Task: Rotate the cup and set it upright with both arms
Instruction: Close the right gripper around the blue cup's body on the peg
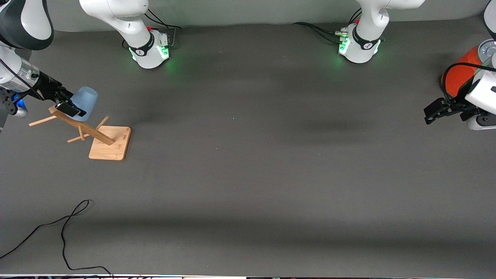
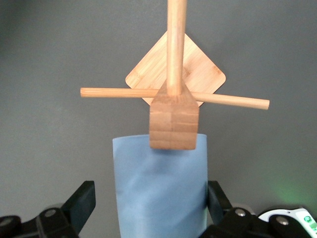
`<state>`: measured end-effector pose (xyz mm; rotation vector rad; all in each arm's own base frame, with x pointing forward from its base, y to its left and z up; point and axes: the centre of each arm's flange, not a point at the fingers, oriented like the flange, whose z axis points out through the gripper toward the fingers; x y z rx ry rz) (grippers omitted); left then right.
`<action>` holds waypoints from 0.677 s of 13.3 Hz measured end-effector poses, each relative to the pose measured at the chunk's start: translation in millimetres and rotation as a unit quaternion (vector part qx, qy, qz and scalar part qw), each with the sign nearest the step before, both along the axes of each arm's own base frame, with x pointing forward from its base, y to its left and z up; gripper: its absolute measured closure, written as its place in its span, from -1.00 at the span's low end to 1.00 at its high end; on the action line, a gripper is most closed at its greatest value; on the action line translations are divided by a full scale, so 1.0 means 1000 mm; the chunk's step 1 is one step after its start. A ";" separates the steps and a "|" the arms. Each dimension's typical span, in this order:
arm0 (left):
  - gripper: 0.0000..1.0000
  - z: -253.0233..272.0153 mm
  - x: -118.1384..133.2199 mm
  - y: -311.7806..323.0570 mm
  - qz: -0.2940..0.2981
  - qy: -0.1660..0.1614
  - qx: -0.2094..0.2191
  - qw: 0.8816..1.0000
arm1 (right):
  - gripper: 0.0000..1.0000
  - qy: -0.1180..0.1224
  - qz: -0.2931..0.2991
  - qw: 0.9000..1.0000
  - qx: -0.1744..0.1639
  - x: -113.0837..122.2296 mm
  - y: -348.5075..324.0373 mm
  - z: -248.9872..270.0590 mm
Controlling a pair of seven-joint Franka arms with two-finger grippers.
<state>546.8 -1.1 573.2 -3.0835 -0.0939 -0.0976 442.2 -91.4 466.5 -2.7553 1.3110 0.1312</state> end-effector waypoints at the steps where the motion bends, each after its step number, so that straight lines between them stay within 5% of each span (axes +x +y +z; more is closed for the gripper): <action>1: -1.00 0.000 0.000 0.000 0.000 0.000 0.000 1.000 | -1.00 0.001 0.000 1.000 -0.001 0.000 -0.001 -0.001; 5: -1.00 0.000 0.000 0.000 0.000 0.000 0.000 1.000 | -0.88 0.005 -0.005 1.000 -0.001 -0.001 -0.006 -0.005; 7: -1.00 0.000 0.000 0.000 0.000 0.000 -0.001 1.000 | -0.58 0.006 -0.006 1.000 -0.001 -0.001 -0.007 -0.005; 9: -1.00 0.000 0.000 0.000 0.000 0.000 -0.001 1.000 | -0.58 0.006 -0.006 1.000 -0.001 -0.001 -0.007 -0.005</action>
